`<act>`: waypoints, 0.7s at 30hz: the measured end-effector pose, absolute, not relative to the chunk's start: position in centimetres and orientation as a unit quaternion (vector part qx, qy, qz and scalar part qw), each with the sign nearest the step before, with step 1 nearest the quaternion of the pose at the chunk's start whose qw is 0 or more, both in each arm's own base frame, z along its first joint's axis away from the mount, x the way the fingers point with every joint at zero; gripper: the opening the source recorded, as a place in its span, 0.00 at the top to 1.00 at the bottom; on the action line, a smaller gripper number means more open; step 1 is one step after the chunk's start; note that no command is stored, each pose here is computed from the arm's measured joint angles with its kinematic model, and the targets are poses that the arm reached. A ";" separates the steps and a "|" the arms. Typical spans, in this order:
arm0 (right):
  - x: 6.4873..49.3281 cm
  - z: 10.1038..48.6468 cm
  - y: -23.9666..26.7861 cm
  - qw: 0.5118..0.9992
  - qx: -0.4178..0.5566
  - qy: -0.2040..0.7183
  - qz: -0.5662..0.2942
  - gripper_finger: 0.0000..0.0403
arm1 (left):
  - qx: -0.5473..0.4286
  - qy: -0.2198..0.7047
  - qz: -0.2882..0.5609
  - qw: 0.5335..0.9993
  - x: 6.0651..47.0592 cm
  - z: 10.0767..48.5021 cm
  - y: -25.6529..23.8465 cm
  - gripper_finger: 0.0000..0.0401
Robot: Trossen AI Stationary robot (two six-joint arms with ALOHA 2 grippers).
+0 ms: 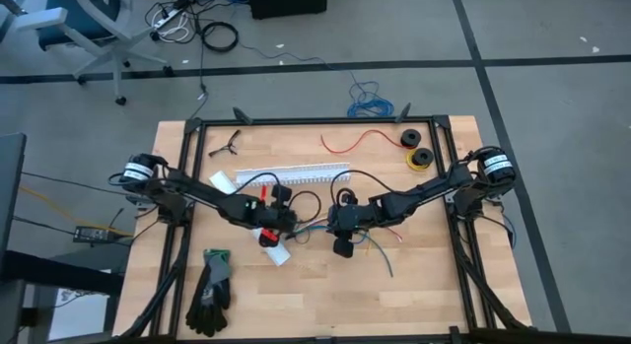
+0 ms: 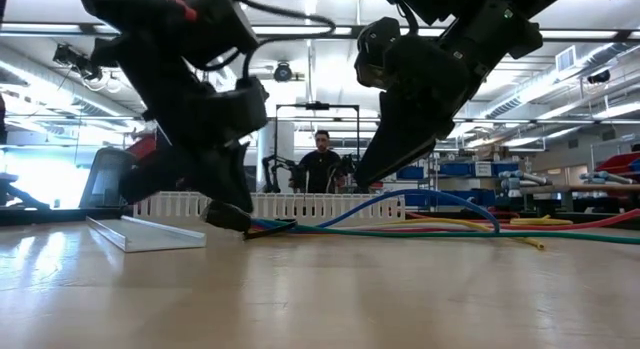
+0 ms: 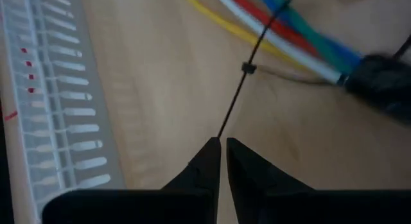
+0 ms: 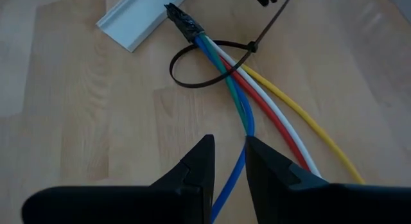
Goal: Ziptie cables
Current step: Wrap the cables with the black zip tie
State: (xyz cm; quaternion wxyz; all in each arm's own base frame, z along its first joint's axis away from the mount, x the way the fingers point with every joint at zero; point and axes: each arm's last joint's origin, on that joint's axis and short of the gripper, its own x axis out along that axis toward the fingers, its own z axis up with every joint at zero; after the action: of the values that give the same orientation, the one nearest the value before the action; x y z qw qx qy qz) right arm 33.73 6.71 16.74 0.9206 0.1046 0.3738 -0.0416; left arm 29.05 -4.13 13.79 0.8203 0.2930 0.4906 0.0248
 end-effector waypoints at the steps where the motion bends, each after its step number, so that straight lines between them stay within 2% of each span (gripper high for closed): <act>1: 33.7 16.7 6.7 0.921 0.104 0.374 -0.042 0.81 | 0.300 0.491 0.022 0.817 29.2 13.4 -4.1 0.91; 9: 33.7 16.7 6.7 0.919 0.104 0.377 -0.043 0.81 | 0.342 0.485 0.017 0.805 30.3 11.5 -4.2 0.91; 21: 33.7 16.7 6.7 0.919 0.104 0.377 -0.043 0.81 | 0.365 0.466 0.034 0.806 31.1 12.0 -4.1 0.97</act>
State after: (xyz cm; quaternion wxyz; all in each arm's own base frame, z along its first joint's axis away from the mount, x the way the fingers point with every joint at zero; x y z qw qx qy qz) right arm 33.65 6.71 16.71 0.9192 0.1038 0.3774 -0.0425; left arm 31.14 -4.13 12.01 0.8057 0.3646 0.4656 0.0339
